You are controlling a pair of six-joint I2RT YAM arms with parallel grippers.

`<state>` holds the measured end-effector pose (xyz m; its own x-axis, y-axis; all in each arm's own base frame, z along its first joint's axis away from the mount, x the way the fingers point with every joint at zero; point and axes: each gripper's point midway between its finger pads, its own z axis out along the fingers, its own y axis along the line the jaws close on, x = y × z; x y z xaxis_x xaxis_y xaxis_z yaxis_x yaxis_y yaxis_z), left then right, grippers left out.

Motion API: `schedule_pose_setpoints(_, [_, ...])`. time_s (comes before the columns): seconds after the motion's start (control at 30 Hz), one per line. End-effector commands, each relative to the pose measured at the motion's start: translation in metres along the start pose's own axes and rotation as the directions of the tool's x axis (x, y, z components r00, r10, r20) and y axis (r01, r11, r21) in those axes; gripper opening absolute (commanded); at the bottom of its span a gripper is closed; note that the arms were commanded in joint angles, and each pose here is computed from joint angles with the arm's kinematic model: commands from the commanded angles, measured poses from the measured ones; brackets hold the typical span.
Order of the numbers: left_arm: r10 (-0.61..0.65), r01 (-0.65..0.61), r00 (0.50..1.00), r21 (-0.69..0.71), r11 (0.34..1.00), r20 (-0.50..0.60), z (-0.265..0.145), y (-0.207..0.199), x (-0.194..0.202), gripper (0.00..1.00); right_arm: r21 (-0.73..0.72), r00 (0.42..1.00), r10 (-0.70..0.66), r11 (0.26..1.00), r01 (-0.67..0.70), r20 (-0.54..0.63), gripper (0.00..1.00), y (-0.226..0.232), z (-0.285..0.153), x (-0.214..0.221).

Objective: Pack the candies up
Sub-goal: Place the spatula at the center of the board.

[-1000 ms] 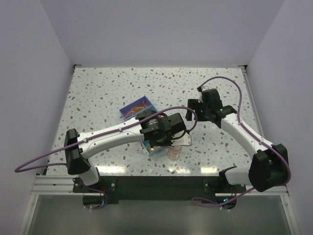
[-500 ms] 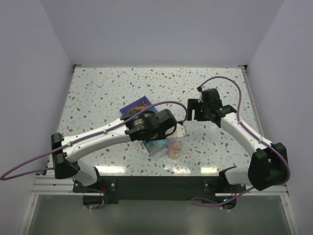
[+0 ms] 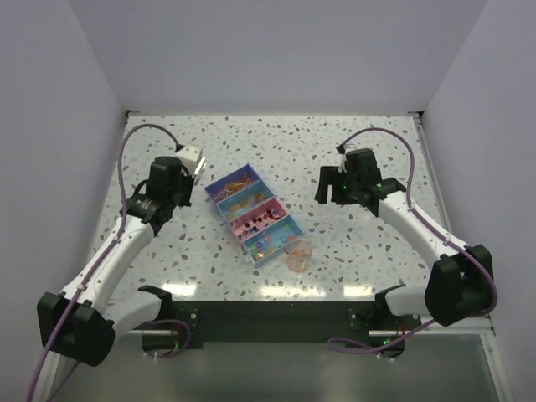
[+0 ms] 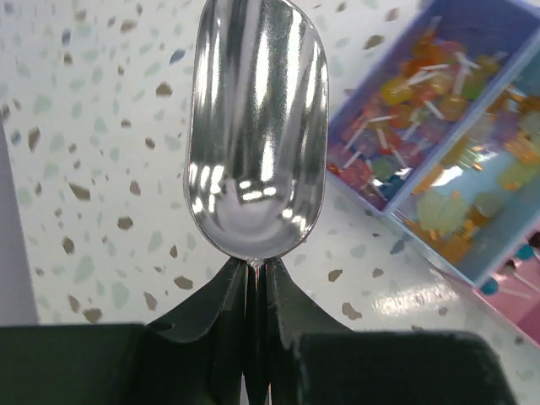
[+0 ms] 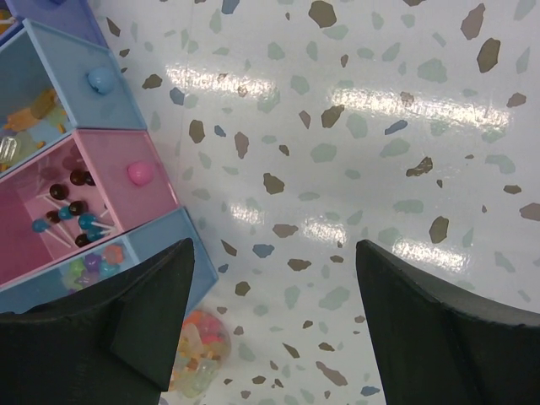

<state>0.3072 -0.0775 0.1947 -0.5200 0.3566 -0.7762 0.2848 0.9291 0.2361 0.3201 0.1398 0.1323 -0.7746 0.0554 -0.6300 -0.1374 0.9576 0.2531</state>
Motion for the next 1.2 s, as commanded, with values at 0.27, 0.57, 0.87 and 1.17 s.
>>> schedule_pose_setpoints(0.27, [-0.596,0.589,0.803,-0.165,0.791,0.006,0.094,0.066,0.094,0.00,-0.098,0.999,-0.022,0.995,0.024,0.024,0.80,0.020,0.000,-0.019])
schedule_pose_setpoints(0.57, [-0.649,0.628,0.760,-0.211,0.749,-0.043,0.106,0.060,0.133,0.02,-0.107,0.998,-0.050,0.993,0.047,-0.024,0.79,0.019,0.006,-0.009])
schedule_pose_setpoints(0.87, [-0.678,0.661,0.735,-0.193,0.725,-0.027,0.093,0.051,0.140,0.17,-0.109,0.998,-0.049,0.993,0.043,-0.051,0.79,0.018,0.016,-0.004])
schedule_pose_setpoints(1.17, [-0.583,0.587,0.809,-0.038,0.809,0.072,0.136,0.064,0.080,0.08,-0.121,0.996,-0.054,0.992,0.045,-0.070,0.79,0.020,0.022,0.000])
